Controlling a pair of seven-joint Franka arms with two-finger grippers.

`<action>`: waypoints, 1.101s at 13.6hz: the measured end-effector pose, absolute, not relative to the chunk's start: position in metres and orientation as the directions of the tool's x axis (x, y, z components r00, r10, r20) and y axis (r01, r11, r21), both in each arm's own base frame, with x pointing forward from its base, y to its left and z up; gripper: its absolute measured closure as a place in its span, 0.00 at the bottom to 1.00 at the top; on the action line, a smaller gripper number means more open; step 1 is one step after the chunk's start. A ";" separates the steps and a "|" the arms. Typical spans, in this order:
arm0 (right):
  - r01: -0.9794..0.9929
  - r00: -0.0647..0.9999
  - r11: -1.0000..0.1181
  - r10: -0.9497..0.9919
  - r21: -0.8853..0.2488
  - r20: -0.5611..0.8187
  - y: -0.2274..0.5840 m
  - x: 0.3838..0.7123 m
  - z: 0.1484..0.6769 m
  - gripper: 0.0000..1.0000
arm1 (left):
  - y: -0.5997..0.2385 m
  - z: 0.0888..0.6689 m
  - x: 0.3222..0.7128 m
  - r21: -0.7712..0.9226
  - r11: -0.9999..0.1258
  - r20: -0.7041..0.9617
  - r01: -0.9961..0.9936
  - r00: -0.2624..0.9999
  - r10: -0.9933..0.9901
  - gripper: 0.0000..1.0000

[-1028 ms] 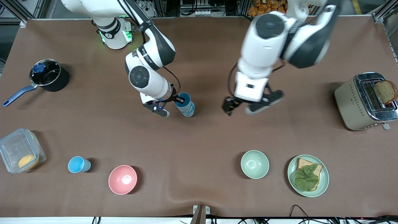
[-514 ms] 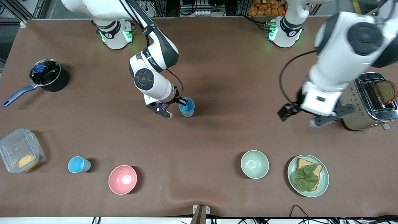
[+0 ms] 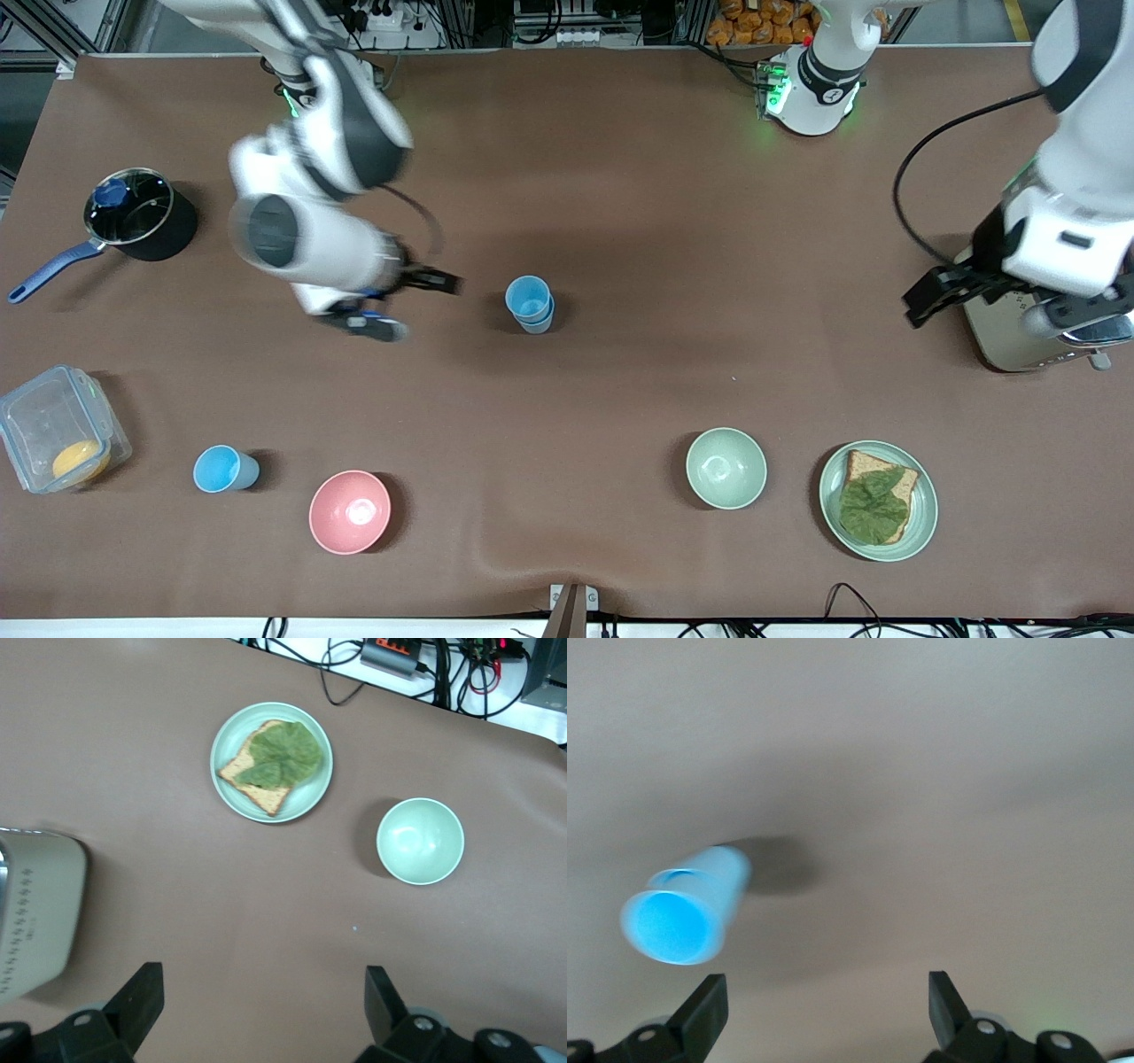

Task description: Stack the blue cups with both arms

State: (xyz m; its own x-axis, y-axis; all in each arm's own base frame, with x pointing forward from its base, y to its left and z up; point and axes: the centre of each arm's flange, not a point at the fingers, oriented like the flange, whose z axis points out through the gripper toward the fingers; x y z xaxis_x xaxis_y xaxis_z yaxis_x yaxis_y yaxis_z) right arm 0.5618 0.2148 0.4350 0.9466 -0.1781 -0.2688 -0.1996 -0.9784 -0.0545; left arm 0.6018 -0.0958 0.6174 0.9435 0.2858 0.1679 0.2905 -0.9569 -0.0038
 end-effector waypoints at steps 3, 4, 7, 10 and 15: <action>-0.047 0.977 -0.995 -0.029 -0.082 -0.213 0.118 0.562 0.493 0.00 | -0.049 0.633 0.595 -0.033 -0.969 0.166 0.245 0.957 0.236 0.00; -0.008 0.983 -0.995 0.010 -0.095 -0.185 0.086 0.562 0.509 0.00 | -0.039 0.635 0.593 -0.033 -0.971 0.160 0.236 0.960 0.228 0.00; 0.024 0.994 -0.996 0.033 -0.089 -0.108 0.005 0.554 0.546 0.00 | -0.030 0.643 0.579 -0.005 -0.970 0.141 0.244 0.960 0.241 0.00; 0.030 0.997 -0.998 0.033 -0.052 -0.073 -0.008 0.548 0.569 0.00 | -0.016 0.641 0.563 0.002 -0.976 0.113 0.216 0.970 0.215 0.00; 0.089 0.995 -0.996 0.089 -0.013 -0.054 -0.005 0.545 0.604 0.00 | -0.026 0.639 0.559 -0.005 -0.987 0.102 0.163 0.982 0.162 0.00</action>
State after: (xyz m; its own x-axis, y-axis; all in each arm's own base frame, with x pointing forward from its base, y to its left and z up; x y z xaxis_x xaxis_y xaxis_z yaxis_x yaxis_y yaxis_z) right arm 0.5448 -0.0046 0.6037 0.9945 0.0895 -0.0542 0.0889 -0.9960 -0.0130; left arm 0.5589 -0.0264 0.6390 0.9815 0.1621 0.1018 0.1634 -0.9865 -0.0045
